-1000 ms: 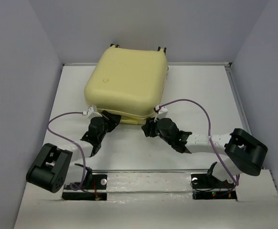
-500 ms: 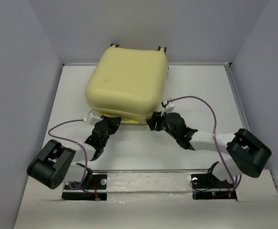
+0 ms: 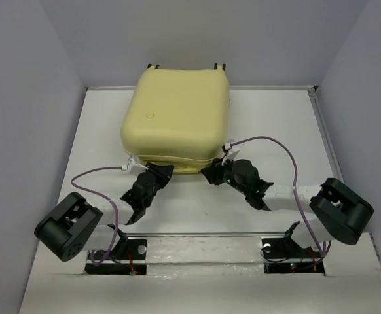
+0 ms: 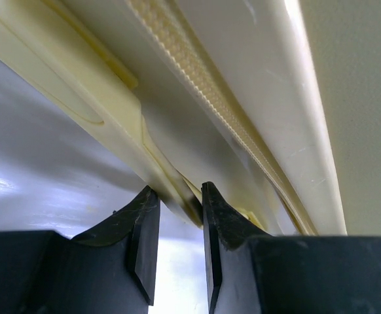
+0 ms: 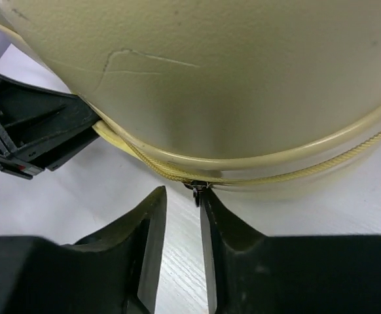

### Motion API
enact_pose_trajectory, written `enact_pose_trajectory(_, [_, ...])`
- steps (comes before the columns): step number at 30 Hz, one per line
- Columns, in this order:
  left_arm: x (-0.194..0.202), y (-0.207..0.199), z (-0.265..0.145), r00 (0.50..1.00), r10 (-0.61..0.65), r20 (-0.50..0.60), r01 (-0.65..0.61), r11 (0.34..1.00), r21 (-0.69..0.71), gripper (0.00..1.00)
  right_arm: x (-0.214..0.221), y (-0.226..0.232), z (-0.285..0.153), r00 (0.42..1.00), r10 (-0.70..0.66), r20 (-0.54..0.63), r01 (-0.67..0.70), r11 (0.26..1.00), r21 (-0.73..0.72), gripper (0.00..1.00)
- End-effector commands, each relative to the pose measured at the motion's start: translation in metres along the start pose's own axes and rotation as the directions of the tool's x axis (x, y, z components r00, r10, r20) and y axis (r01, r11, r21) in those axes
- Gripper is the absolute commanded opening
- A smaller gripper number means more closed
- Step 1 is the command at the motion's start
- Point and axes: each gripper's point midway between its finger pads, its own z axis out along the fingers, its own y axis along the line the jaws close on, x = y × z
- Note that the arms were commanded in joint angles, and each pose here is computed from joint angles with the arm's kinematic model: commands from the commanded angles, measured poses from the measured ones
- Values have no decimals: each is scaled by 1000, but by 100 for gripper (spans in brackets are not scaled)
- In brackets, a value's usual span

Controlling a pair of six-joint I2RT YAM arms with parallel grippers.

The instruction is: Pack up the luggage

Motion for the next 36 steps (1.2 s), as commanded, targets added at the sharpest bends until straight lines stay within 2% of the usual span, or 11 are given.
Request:
enact_pose_trajectory(1, [23,-26,-9,988,129,-83,-118,985,127,6,-44,5,-3,983,7,182,-6,1000,-4,19])
enact_pose_trajectory(4, [26,-28,-9,987,132,-87,-120,984,129,6,-43,2,-3,985,18,172,-20,1000,15,7])
enact_pose_trajectory(7, [32,-35,-7,985,142,-102,-126,981,146,6,-35,14,-1,993,1,120,-4,1000,18,7])
enact_pose_trajectory(11, [43,-72,4,978,173,-113,-144,963,229,6,12,106,1,983,-140,-114,126,984,-124,7])
enact_pose_trajectory(15, [51,-85,8,973,194,-125,-154,948,279,6,3,193,1,946,-275,-171,224,937,-268,7])
enact_pose_trajectory(24, [60,-79,-8,975,159,-153,-106,947,304,6,5,162,-4,955,-248,-164,225,964,-144,7])
enact_pose_trajectory(25, [59,-77,-9,975,164,-151,-113,947,299,9,6,155,-10,956,-242,-166,222,966,-129,7])
enact_pose_trajectory(29, [50,-68,-20,961,241,-132,-199,942,271,70,-1,117,-39,960,-204,-190,193,978,-76,68])
enact_pose_trajectory(30, [49,-55,-23,951,274,-145,-238,945,226,78,-11,109,-44,964,-196,-178,190,980,-51,73])
enact_pose_trajectory(33, [25,-58,-42,934,345,-98,-321,926,198,90,-61,71,-65,981,-174,-84,180,981,67,72])
enact_pose_trajectory(36, [-25,-90,-77,929,368,33,-367,906,210,91,-112,27,-82,992,-121,39,113,979,167,34])
